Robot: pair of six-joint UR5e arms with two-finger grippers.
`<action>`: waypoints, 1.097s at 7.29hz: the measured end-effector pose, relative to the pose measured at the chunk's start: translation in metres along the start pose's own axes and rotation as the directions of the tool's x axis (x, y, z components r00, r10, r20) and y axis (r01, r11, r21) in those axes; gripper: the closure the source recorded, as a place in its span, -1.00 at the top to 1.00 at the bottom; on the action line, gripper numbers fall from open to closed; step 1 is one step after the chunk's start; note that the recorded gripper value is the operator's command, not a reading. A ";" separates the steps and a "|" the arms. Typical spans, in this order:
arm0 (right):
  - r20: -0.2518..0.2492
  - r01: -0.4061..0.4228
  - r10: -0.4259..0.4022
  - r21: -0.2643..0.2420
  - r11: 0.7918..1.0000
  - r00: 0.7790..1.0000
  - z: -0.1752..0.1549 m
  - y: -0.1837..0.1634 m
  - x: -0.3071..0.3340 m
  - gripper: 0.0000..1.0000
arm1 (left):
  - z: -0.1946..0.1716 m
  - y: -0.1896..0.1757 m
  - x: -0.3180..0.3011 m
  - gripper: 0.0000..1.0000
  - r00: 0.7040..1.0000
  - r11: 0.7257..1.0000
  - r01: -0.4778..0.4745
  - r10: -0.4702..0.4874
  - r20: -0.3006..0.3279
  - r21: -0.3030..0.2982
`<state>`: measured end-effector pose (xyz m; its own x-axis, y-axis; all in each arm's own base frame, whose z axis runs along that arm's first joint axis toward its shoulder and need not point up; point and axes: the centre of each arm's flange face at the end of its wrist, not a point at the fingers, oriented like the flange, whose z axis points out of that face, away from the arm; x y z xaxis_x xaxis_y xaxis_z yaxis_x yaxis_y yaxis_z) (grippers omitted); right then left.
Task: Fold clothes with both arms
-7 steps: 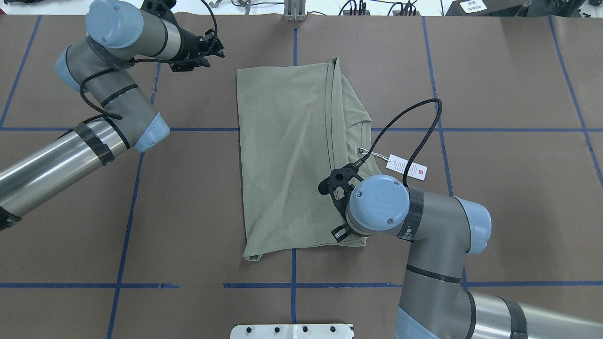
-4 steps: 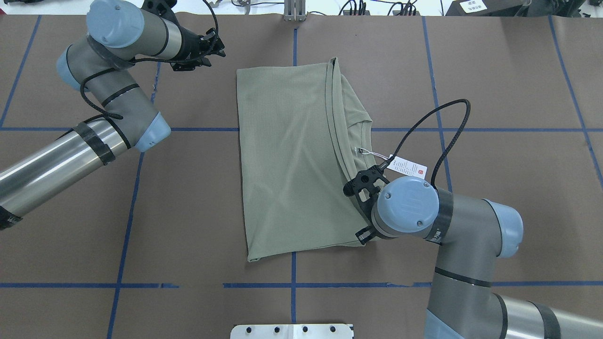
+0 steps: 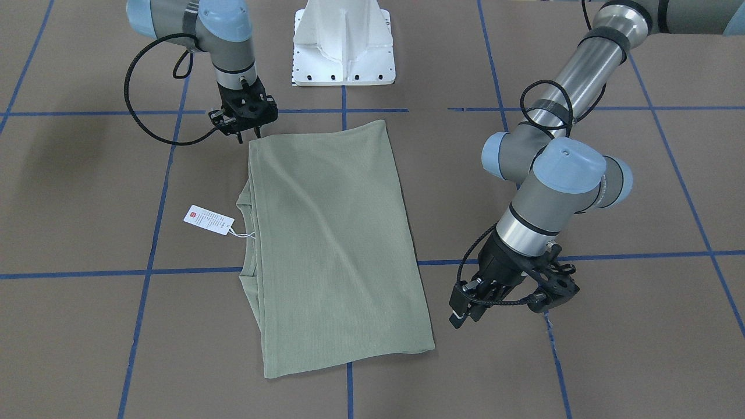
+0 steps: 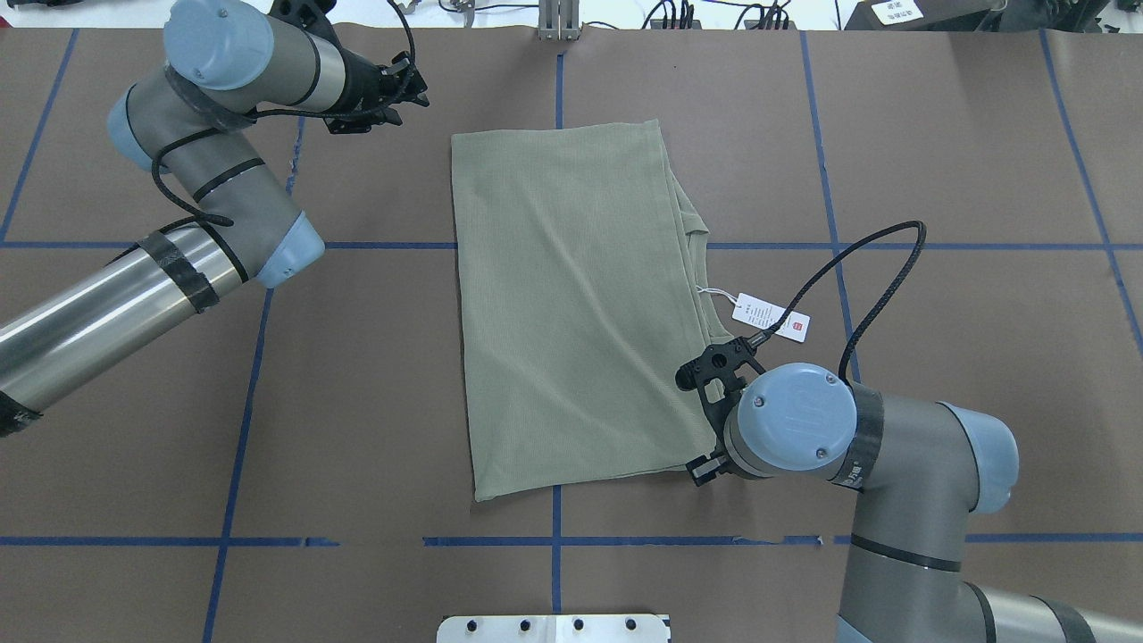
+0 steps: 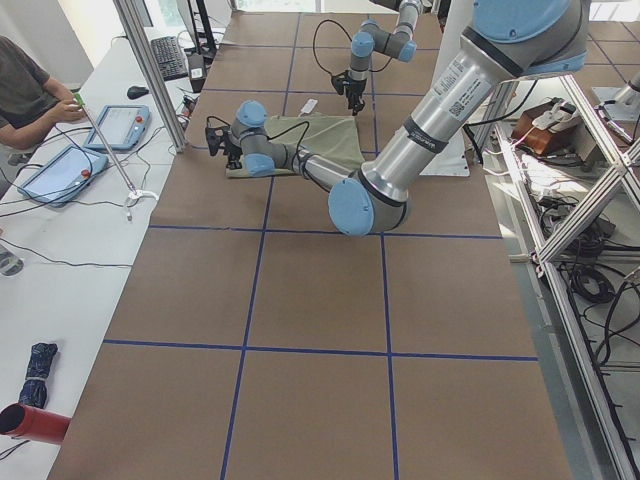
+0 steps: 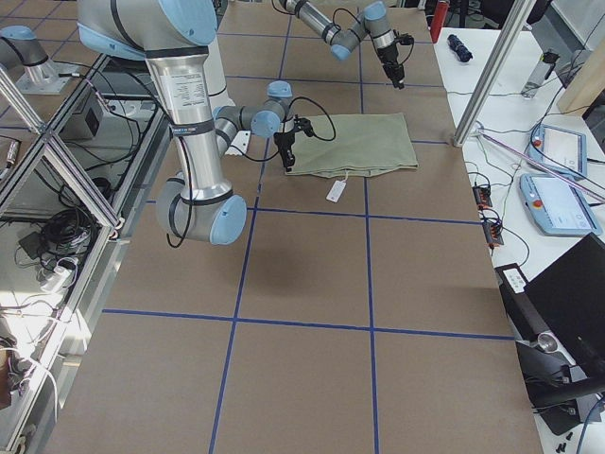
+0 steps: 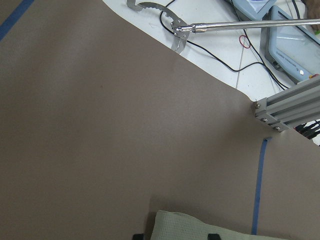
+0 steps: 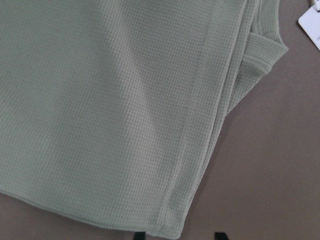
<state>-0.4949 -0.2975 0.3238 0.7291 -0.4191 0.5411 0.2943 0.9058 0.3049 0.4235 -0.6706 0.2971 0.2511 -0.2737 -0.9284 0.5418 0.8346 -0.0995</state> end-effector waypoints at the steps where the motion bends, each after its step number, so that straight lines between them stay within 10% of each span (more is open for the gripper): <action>1: 0.007 -0.007 0.007 0.009 1.000 1.000 -0.004 -0.004 -0.002 1.00 | 0.000 0.000 0.000 0.05 1.000 1.000 0.000 0.000 0.000 0.000; 3: 0.040 -0.203 0.202 0.029 0.979 0.979 -0.018 -0.015 -0.013 1.00 | 0.000 0.000 -0.001 0.05 1.000 1.000 0.000 0.000 0.000 0.000; 4: 0.067 -0.417 0.415 0.026 0.908 0.907 -0.022 -0.017 -0.019 0.99 | 0.000 0.000 -0.001 0.05 1.000 1.000 0.000 0.000 0.000 0.000; 6: 0.130 -0.751 0.745 -0.007 0.660 0.654 -0.021 -0.018 -0.026 0.99 | -0.001 0.000 0.001 0.05 1.000 1.000 -0.001 0.001 -0.004 0.000; 8: 0.138 -0.897 0.890 -0.023 0.441 0.434 -0.005 -0.018 -0.030 0.99 | -0.002 0.001 0.003 0.05 1.000 1.000 -0.002 0.002 -0.007 0.000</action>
<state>-0.5193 -0.3011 0.2975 0.4934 0.6155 0.6146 -0.5097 0.7772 -0.3691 0.4230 -0.6694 0.2933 0.2469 -0.2684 -0.9311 0.5409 0.8354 -0.0973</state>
